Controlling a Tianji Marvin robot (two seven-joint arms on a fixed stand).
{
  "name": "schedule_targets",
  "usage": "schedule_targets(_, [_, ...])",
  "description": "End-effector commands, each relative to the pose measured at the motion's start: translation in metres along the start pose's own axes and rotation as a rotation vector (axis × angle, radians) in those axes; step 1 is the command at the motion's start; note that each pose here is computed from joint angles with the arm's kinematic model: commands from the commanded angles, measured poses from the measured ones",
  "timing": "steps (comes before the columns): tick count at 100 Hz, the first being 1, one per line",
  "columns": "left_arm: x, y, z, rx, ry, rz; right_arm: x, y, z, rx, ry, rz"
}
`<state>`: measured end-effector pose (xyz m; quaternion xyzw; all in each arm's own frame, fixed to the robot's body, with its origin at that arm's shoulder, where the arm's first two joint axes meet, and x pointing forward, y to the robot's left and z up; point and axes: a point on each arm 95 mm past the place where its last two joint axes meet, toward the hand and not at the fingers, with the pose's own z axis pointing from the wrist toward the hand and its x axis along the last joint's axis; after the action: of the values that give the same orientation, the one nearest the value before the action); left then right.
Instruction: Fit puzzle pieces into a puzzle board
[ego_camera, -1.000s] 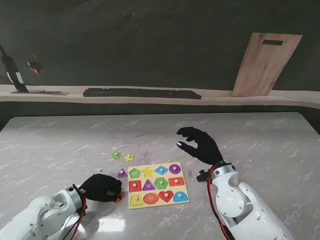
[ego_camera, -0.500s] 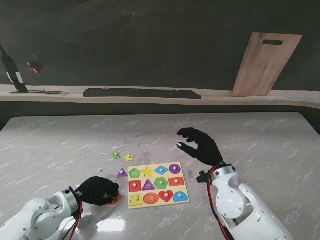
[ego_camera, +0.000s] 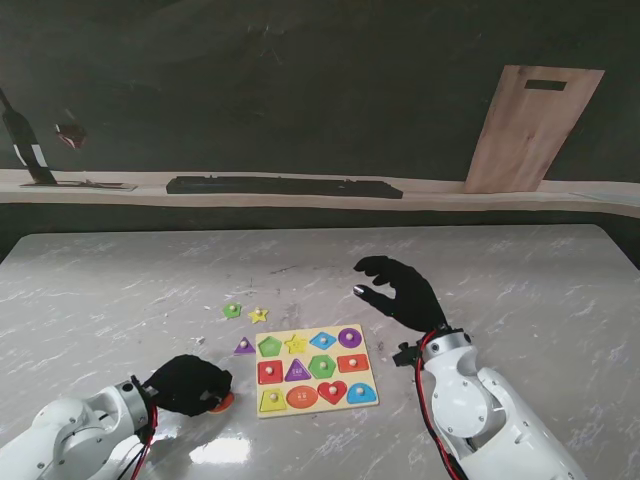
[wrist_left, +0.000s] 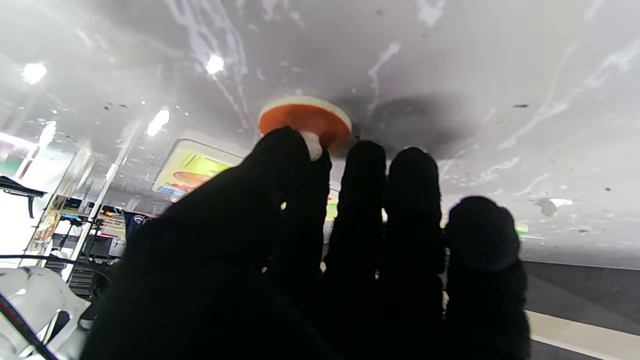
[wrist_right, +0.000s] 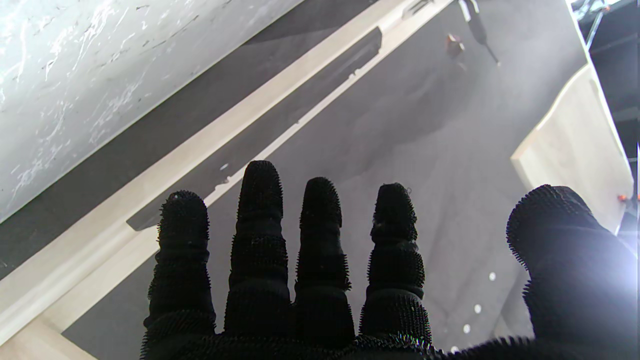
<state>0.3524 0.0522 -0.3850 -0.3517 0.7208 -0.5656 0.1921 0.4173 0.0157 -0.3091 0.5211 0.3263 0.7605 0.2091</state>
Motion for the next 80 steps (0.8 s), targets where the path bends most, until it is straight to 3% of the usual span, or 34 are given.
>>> schedule_targets(1, [-0.0015,0.0087,-0.0054,-0.031,0.003,0.002,0.0006,-0.0028,-0.0022,0.003,-0.002,0.005])
schedule_targets(54, [-0.0053,0.0122,-0.0071,-0.064,0.01,0.054,0.0003,-0.0008,-0.0022,-0.005,0.003,0.009])
schedule_targets(80, [-0.0036,0.0052,-0.0034,-0.006,0.02,0.012,-0.0009,-0.0004,-0.003,-0.006,0.008,0.003])
